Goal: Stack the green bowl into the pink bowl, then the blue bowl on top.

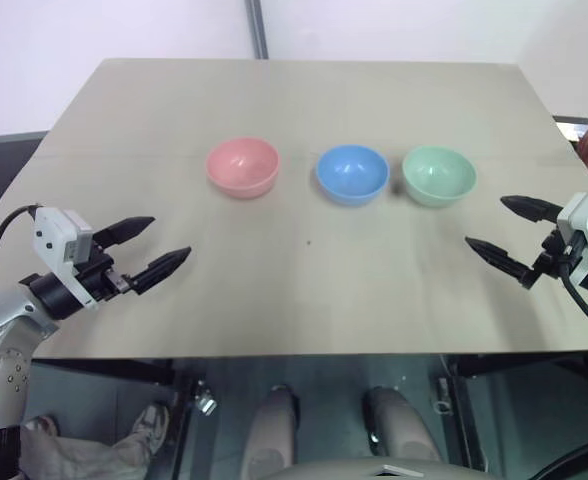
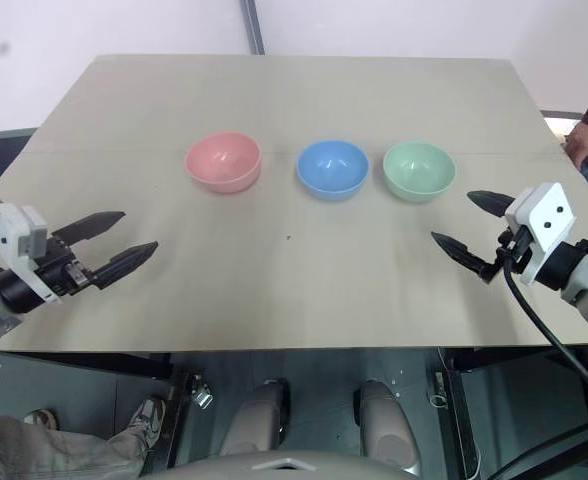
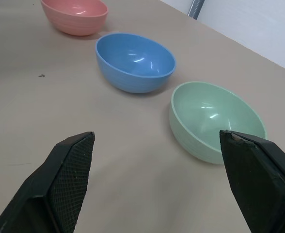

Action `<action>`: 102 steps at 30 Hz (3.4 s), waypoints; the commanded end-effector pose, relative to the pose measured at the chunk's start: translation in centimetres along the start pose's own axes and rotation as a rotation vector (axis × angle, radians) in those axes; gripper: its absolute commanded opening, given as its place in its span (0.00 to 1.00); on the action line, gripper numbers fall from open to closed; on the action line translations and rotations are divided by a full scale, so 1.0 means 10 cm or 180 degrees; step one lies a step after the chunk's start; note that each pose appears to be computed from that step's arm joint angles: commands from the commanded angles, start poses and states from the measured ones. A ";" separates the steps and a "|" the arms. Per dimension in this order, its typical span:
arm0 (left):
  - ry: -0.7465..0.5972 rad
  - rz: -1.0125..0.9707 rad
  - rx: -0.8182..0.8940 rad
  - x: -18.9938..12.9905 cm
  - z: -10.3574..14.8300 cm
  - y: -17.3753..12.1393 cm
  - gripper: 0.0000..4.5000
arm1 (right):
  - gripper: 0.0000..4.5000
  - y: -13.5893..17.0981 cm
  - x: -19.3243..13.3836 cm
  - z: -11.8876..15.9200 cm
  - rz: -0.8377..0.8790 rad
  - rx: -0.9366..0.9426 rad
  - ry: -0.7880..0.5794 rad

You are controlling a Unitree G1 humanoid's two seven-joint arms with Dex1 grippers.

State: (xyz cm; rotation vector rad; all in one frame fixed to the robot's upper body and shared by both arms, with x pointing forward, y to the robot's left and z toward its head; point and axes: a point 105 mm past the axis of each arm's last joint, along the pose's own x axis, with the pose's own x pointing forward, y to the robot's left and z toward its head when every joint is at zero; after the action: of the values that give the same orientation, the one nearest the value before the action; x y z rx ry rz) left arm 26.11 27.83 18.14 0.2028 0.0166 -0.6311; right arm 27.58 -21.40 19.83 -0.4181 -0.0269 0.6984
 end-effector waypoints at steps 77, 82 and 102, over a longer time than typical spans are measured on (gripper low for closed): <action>0.0875 -0.2322 0.2291 0.96 0.66 -0.96 1.00 | 1.00 0.35 0.63 0.52 0.0510 -0.0482 -0.0430; 0.0509 -0.2131 0.1634 0.71 0.83 -0.87 1.00 | 1.00 0.15 0.82 0.36 0.0419 -0.0606 -0.0149; -0.0072 -0.1757 0.0395 0.16 0.72 -0.69 1.00 | 1.00 -0.42 1.36 -0.09 0.0378 -0.0622 0.0796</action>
State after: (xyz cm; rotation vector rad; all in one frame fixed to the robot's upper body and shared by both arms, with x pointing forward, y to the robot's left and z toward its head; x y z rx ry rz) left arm 23.26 19.71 22.66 0.2837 0.0474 -1.2286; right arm 40.59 -16.23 17.53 -0.6704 0.1996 0.7548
